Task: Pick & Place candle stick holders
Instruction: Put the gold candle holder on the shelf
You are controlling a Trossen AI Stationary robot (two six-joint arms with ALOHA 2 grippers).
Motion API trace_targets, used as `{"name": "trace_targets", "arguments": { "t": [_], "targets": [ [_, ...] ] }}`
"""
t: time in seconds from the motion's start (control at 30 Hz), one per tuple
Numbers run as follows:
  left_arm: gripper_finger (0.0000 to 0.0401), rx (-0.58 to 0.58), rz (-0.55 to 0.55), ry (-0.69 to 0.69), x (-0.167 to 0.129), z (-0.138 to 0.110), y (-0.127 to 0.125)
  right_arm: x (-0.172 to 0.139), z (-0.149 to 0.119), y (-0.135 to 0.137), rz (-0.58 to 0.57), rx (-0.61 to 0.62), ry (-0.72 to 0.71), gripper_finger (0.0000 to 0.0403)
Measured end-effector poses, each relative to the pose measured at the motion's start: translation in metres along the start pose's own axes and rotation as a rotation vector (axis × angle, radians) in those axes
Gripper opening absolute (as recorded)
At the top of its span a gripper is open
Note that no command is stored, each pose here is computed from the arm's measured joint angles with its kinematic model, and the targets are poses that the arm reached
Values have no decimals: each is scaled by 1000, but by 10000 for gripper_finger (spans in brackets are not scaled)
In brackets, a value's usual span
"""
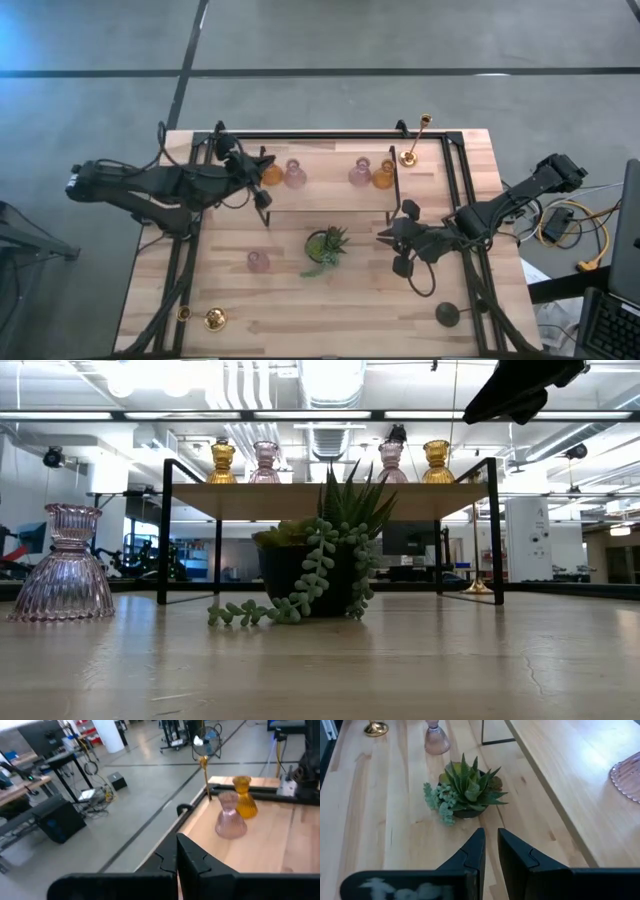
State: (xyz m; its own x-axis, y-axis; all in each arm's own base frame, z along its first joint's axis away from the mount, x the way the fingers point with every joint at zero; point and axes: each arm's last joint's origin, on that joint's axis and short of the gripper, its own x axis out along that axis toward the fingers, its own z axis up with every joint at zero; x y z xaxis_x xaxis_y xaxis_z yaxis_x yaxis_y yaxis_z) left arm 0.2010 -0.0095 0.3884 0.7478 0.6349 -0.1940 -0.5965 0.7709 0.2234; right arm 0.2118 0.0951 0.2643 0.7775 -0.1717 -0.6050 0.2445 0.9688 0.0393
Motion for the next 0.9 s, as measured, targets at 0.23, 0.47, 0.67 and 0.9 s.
{"name": "trace_targets", "arguments": {
  "t": [0.23, 0.47, 0.67, 0.9],
  "targets": [
    [0, -43, -76, 35, -23, -26, 1, -1, -2, 1, 56, -4, 40, 43],
    [0, -98, -127, 21, -43, -49, 1, -17, 0, -6, 135, 85, 65, 43],
    [0, -122, -148, 43, -53, -70, 0, -40, 0, -15, 176, 170, 45, 43],
    [0, -156, -105, 59, -60, -88, 5, -58, 2, -27, 150, 196, -22, 43]
  ]
}}
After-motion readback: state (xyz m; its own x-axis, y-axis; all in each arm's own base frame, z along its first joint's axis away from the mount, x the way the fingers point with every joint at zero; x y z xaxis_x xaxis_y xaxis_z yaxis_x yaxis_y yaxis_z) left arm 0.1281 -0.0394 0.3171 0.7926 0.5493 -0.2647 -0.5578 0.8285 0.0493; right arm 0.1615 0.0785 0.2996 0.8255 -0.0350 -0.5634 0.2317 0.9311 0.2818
